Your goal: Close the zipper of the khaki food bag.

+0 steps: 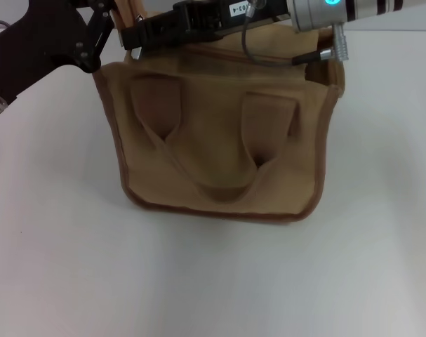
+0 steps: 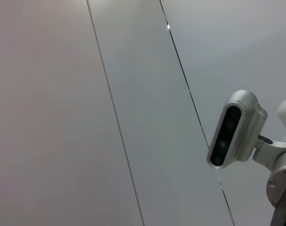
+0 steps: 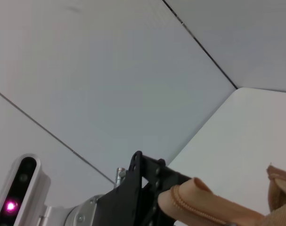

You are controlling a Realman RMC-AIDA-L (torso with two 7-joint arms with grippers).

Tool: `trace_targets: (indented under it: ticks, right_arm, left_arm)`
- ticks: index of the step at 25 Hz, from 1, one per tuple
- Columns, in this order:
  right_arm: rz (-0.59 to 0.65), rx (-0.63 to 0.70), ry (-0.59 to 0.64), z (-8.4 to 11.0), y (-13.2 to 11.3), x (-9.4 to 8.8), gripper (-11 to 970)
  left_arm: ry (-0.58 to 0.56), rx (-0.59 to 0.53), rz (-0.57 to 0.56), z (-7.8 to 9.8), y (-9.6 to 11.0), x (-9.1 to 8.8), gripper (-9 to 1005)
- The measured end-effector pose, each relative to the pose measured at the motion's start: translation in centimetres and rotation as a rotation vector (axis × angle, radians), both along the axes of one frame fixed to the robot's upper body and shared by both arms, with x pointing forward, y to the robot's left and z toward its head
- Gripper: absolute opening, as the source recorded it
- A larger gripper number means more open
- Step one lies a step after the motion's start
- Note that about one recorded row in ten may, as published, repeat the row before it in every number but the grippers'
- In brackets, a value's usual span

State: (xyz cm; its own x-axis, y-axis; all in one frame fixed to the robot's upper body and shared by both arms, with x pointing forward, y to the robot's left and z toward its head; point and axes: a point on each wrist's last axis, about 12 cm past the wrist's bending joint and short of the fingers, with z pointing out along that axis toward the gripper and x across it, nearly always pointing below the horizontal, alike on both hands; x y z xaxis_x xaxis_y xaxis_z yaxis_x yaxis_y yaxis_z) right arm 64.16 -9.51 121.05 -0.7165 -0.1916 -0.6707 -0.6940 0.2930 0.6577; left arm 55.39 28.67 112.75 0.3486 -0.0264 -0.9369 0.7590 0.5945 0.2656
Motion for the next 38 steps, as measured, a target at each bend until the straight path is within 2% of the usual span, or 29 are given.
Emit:
trace_targets:
  ticks: [10,23,34,38]
  right_arm:
    - [-0.01,-0.009,0.004,-0.21,0.24,0.05,230]
    - [-0.019,-0.016,-0.002,-0.36,0.28,0.14,232]
    - [-0.017,-0.02,-0.019,-0.38,0.23,0.16,3]
    - [-0.025,-0.021,-0.021,-0.47,0.05,0.21,8]
  left_arm:
    - [0.003,0.004,-0.009,-0.06,-0.15,-0.03,22]
    - [0.006,0.0,-0.013,0.1,-0.3,0.18,23]
    - [0.008,-0.001,-0.01,0.08,-0.34,0.22,23]
    - [0.011,-0.004,0.01,0.03,-0.09,0.28,24]
